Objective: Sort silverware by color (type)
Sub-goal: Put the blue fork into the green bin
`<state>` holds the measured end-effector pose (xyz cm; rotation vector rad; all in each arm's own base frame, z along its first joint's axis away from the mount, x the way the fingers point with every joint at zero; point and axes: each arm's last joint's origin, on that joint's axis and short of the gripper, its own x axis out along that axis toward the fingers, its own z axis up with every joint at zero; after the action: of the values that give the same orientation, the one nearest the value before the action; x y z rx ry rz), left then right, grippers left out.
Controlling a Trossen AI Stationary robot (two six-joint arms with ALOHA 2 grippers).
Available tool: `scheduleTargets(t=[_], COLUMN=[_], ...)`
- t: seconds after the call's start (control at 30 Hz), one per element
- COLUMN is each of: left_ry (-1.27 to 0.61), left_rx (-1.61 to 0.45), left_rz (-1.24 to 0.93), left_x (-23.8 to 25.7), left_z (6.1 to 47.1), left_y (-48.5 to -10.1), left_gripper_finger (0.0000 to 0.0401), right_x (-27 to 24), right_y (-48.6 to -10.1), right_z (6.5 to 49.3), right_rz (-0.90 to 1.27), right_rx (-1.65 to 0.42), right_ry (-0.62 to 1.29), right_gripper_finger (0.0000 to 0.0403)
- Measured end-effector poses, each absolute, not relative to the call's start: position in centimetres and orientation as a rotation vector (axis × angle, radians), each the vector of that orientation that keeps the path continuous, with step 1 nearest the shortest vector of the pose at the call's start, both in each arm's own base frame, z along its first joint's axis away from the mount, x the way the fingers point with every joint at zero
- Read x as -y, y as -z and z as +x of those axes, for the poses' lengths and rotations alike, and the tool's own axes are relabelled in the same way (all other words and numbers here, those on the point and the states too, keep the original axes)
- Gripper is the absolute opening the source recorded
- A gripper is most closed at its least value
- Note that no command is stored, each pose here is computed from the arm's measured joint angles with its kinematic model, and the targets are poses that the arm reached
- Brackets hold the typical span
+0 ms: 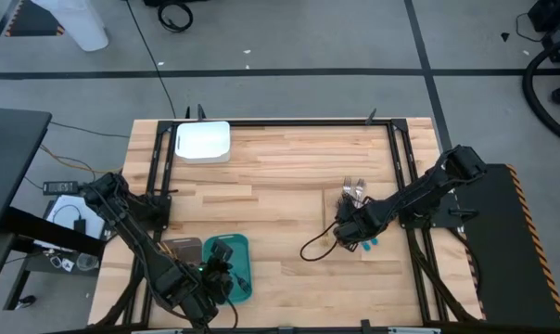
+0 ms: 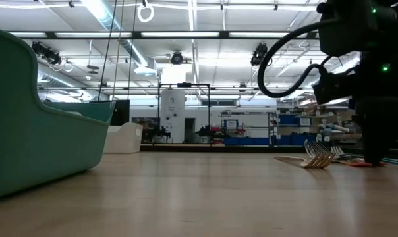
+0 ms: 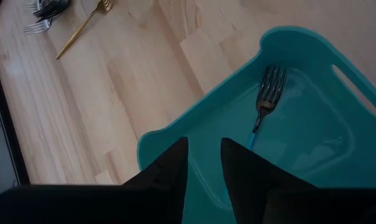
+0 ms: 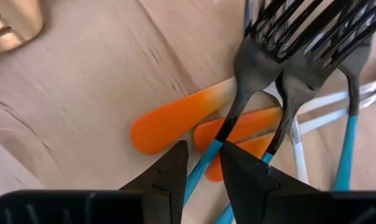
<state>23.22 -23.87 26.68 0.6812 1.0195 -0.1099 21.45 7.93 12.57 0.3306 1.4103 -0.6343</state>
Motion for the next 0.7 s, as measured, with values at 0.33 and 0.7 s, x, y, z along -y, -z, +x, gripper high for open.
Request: scheduleTargets(t=[0.33, 0.7], left_ry=[0.111, 0.114], left_rx=[-1.019, -1.019], left_rz=[0.682, 0.688], left_x=[23.87, 23.88], left_z=[23.22, 23.22], left_y=[-26.68, -26.68], left_gripper_finger=[0.0103, 0.0103], right_x=[-8.0, -8.11], right_y=[-12.97, -13.36], right_z=[21.41, 21.78], right_rz=[0.326, 0.307], right_rx=[-1.388, -1.373], right_ry=[0.602, 0.554], right_gripper_finger=[0.0074, 0.0023])
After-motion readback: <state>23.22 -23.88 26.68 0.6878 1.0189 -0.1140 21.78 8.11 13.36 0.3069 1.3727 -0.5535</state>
